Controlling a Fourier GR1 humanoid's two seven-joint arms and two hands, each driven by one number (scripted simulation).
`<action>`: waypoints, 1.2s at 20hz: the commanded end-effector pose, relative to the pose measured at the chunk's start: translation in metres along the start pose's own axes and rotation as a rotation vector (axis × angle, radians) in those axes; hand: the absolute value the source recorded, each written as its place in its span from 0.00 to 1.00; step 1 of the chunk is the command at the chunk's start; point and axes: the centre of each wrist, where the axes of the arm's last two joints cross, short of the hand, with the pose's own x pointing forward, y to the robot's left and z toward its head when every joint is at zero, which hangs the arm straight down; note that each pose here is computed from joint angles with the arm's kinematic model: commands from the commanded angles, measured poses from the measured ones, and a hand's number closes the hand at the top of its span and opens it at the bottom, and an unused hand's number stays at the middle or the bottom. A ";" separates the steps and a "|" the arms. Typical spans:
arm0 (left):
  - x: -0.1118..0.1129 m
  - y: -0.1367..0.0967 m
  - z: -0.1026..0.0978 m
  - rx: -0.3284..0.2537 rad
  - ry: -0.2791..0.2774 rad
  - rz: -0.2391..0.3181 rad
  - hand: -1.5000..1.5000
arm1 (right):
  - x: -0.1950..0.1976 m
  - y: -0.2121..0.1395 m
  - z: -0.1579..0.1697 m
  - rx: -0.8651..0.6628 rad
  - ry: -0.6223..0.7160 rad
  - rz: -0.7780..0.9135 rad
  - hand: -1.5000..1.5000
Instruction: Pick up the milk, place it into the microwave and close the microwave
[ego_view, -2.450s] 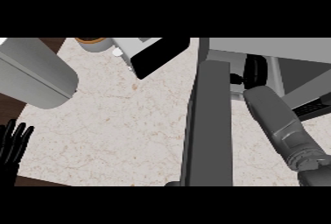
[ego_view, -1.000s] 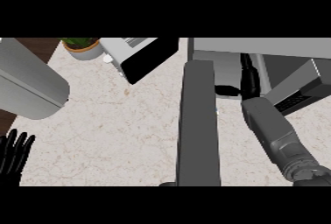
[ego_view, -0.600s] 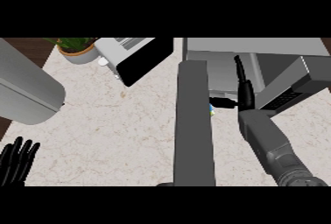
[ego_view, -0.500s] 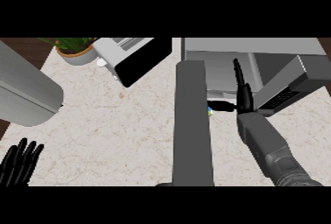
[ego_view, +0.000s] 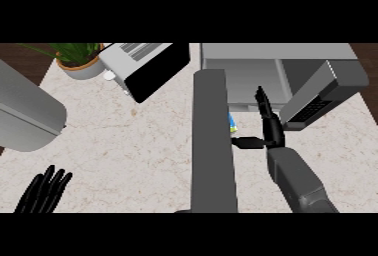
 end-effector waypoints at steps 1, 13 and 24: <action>0.006 -0.018 -0.010 -0.056 -0.012 0.019 0.00 | -0.006 0.005 0.019 0.048 -0.025 -0.111 0.00; -0.015 -0.045 -0.068 -0.251 0.031 -0.078 1.00 | -0.002 -0.041 0.081 -0.001 -0.065 -0.225 0.00; -0.042 -0.091 -0.139 -0.341 0.052 -0.180 1.00 | 0.048 -0.115 0.135 -0.104 -0.079 -0.228 0.00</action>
